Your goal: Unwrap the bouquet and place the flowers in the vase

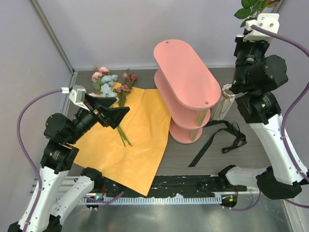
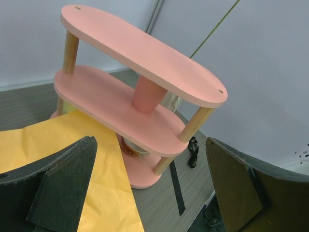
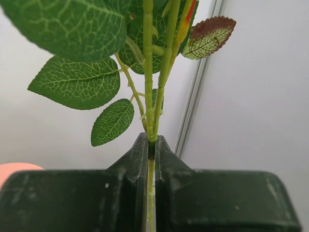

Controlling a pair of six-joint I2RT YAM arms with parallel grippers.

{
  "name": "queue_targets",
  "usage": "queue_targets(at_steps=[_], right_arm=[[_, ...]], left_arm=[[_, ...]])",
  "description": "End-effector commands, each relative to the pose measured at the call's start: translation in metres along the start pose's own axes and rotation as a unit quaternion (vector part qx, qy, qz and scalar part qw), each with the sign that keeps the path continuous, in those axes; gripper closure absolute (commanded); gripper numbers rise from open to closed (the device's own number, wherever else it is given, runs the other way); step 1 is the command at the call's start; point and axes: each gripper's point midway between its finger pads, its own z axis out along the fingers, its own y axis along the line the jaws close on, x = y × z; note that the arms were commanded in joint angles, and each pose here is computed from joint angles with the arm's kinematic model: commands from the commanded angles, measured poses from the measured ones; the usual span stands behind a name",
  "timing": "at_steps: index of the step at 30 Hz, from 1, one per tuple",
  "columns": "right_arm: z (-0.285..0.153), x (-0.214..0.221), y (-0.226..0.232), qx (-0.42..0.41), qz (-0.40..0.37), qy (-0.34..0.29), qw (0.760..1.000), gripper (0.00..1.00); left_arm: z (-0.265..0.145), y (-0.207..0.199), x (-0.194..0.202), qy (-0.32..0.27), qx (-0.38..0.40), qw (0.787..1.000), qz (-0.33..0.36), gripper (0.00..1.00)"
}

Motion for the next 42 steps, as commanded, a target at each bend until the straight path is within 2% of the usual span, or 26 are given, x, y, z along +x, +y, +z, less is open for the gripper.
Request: queue_targets(at_steps=[1, 9, 14, 18, 26, 36, 42], right_arm=[[-0.012, -0.014, -0.024, 0.013, 0.042, 0.001, 0.999, 0.99], [-0.019, 0.016, -0.021, 0.017, 0.027, 0.028, 0.999, 0.99], [-0.024, 0.049, -0.016, 0.024, 0.021, 0.049, 0.998, 0.99], [-0.025, 0.064, -0.021, 0.042, 0.041, 0.044, 0.997, 0.99], [-0.026, 0.118, -0.037, 0.076, 0.079, 0.051, 0.993, 0.99], [-0.039, 0.208, -0.023, 0.071, 0.093, 0.08, 0.99, 0.99], [-0.045, 0.227, -0.021, 0.074, 0.094, 0.084, 0.989, 0.99]], left_arm=[[0.003, -0.005, -0.001, -0.006, 0.018, 1.0, 0.001, 0.0], [0.008, -0.007, 0.001, 0.001, 0.031, 1.0, -0.006, 0.0], [0.007, -0.007, 0.002, 0.003, 0.03, 1.0, -0.006, 0.0], [0.007, -0.008, 0.003, 0.005, 0.032, 0.999, -0.007, 0.0], [0.009, -0.008, 0.007, 0.012, 0.036, 0.999, -0.009, 0.0], [0.01, -0.006, 0.012, 0.017, 0.04, 0.999, -0.012, 0.0], [0.008, -0.005, 0.015, 0.021, 0.037, 0.999, -0.009, 0.0]])
